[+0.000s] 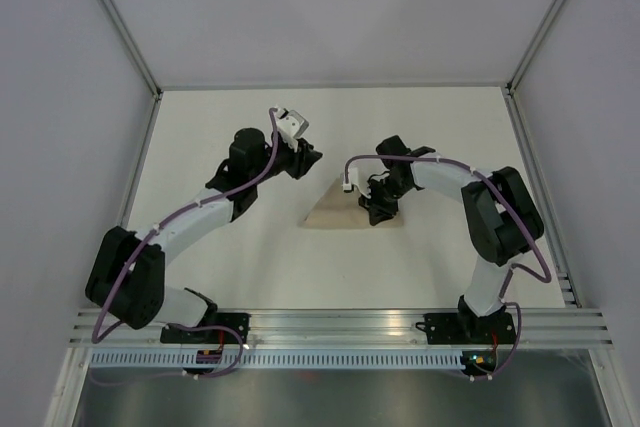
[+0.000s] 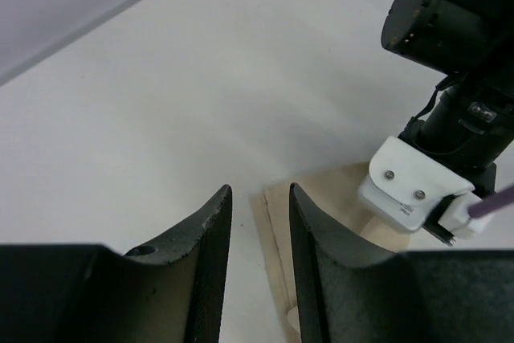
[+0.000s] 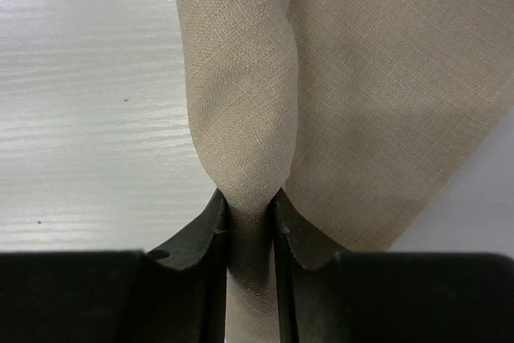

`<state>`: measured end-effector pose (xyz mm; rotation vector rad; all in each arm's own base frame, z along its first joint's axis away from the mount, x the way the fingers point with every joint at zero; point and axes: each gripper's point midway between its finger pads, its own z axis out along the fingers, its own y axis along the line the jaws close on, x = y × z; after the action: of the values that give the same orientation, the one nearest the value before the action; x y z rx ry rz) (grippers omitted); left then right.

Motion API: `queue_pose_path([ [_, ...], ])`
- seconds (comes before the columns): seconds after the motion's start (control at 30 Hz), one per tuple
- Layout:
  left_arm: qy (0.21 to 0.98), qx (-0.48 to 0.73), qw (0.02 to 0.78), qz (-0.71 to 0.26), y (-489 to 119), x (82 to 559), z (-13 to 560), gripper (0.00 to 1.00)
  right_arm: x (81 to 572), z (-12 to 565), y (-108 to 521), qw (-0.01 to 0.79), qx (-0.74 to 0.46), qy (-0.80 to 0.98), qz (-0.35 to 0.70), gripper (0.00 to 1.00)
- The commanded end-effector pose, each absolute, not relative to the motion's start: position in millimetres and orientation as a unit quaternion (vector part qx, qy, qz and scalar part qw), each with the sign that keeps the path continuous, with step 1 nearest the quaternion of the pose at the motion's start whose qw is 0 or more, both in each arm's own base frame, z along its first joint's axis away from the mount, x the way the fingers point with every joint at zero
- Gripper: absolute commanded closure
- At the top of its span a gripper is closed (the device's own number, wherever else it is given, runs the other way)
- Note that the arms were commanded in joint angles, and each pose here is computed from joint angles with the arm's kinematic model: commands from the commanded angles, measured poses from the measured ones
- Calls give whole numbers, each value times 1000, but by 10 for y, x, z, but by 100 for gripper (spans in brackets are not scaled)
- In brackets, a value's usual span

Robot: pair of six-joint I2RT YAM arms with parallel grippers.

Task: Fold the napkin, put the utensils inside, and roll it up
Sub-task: Roll the napkin at the center of the board.

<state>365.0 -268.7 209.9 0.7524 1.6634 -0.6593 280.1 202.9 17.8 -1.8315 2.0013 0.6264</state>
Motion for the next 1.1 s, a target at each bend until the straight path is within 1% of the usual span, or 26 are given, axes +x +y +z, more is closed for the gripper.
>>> queue_pose_path([
  [0.0, 663, 294, 644, -245, -2548, 3671, 2455, 60, 2537, -75, 1794, 66, -630, 732, 252, 99],
  [0.03, 653, 301, 651, -243, -2560, 3596, 2433, 59, 2555, -78, 1795, 60, -627, 733, 256, 99],
  [0.1, 638, 313, 672, -208, -2517, 3537, 2502, 57, 2602, -85, 1781, 45, -615, 740, 266, 99],
  [0.17, 631, 339, 670, -195, -2620, 3393, 2440, 56, 2587, -116, 1758, 26, -606, 745, 276, 99],
  [0.3, 617, 386, 673, -132, -2768, 3222, 2292, 53, 2679, -124, 1773, 21, -594, 752, 284, 99],
  [0.33, 612, 403, 667, -136, -2867, 3114, 2230, 53, 2691, -133, 1778, 19, -593, 753, 284, 99],
  [0.37, 614, 402, 667, -126, -2871, 3104, 2204, 53, 2697, -152, 1783, 15, -589, 756, 285, 99],
  [0.47, 612, 437, 650, -109, -2998, 2989, 1999, 52, 2722, -168, 1795, 11, -584, 759, 288, 99],
  [0.53, 611, 482, 620, -103, -3140, 2867, 1741, 50, 2715, -171, 1786, 5, -582, 760, 289, 99],
  [0.57, 611, 496, 609, -96, -3181, 2835, 1652, 46, 2727, -174, 1787, 5, -580, 762, 289, 99],
  [0.63, 606, 543, 574, -86, -3334, 2718, 1379, 44, 2724, -192, 1772, 0, -577, 764, 290, 99],
  [0.77, 592, 594, 540, -72, -3534, 2592, 1057, 41, 2748, -193, 1748, -1, -573, 767, 288, 99],
  [0.87, 579, 620, 526, -60, -3626, 2571, 884, 39, 2758, -197, 1734, -2, -570, 770, 288, 99],
  [1.07, 563, 635, 528, -30, -3700, 2681, 714, 36, 2756, -207, 1720, -6, -568, 770, 290, 99],
])
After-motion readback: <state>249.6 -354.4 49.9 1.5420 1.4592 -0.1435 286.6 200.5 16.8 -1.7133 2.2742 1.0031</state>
